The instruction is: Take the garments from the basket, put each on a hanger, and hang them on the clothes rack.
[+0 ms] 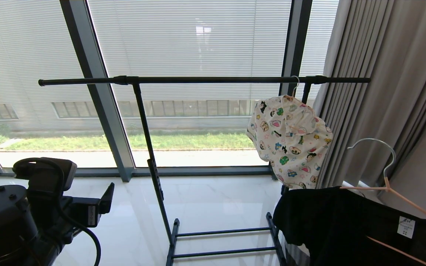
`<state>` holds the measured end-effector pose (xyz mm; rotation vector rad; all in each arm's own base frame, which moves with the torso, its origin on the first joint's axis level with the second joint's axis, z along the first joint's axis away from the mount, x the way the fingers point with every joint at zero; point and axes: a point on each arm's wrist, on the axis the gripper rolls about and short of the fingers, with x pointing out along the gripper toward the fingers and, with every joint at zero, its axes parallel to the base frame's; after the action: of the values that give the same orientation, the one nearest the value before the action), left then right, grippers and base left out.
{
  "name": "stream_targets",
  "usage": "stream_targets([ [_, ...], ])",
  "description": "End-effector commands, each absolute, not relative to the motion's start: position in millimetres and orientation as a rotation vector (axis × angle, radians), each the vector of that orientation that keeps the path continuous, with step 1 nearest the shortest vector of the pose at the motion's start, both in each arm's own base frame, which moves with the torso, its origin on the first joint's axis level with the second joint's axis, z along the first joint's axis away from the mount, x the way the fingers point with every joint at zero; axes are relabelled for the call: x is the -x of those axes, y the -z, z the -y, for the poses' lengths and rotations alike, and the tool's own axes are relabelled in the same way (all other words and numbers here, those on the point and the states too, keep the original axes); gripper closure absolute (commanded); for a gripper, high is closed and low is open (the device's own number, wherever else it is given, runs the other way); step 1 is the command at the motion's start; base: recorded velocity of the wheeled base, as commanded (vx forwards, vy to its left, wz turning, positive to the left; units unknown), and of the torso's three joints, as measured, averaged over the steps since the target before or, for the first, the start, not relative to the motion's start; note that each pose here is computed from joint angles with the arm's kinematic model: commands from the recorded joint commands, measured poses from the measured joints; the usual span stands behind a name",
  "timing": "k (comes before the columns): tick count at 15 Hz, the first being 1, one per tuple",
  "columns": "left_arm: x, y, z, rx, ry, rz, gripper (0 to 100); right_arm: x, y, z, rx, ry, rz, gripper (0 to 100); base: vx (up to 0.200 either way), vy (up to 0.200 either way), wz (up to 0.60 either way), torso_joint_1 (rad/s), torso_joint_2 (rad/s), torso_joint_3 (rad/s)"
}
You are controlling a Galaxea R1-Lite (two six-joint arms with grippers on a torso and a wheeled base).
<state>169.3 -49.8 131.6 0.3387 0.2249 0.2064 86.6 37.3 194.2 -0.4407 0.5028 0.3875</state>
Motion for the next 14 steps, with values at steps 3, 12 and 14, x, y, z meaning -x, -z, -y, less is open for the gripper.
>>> stream_targets([
  [3, -167, -133, 48, -0.336, -0.258, -0.219, 0, -87, -193, -38, 0.424, -0.385, -0.516, 100, 0.0, 0.0, 0.0, 0.0, 0.0, 0.0],
  [12, -165, -135, 47, -0.334, -0.259, -0.209, 0, -126, -203, -59, 0.305, -0.376, -0.438, 100, 0.111, 0.0, 0.0, -0.002, 0.0, 0.0],
  [14, -165, -135, 47, -0.335, -0.259, -0.21, 0, -137, -209, -64, 0.294, -0.373, -0.412, 100, 0.2, 0.0, 0.0, 0.015, 0.0, 0.002],
])
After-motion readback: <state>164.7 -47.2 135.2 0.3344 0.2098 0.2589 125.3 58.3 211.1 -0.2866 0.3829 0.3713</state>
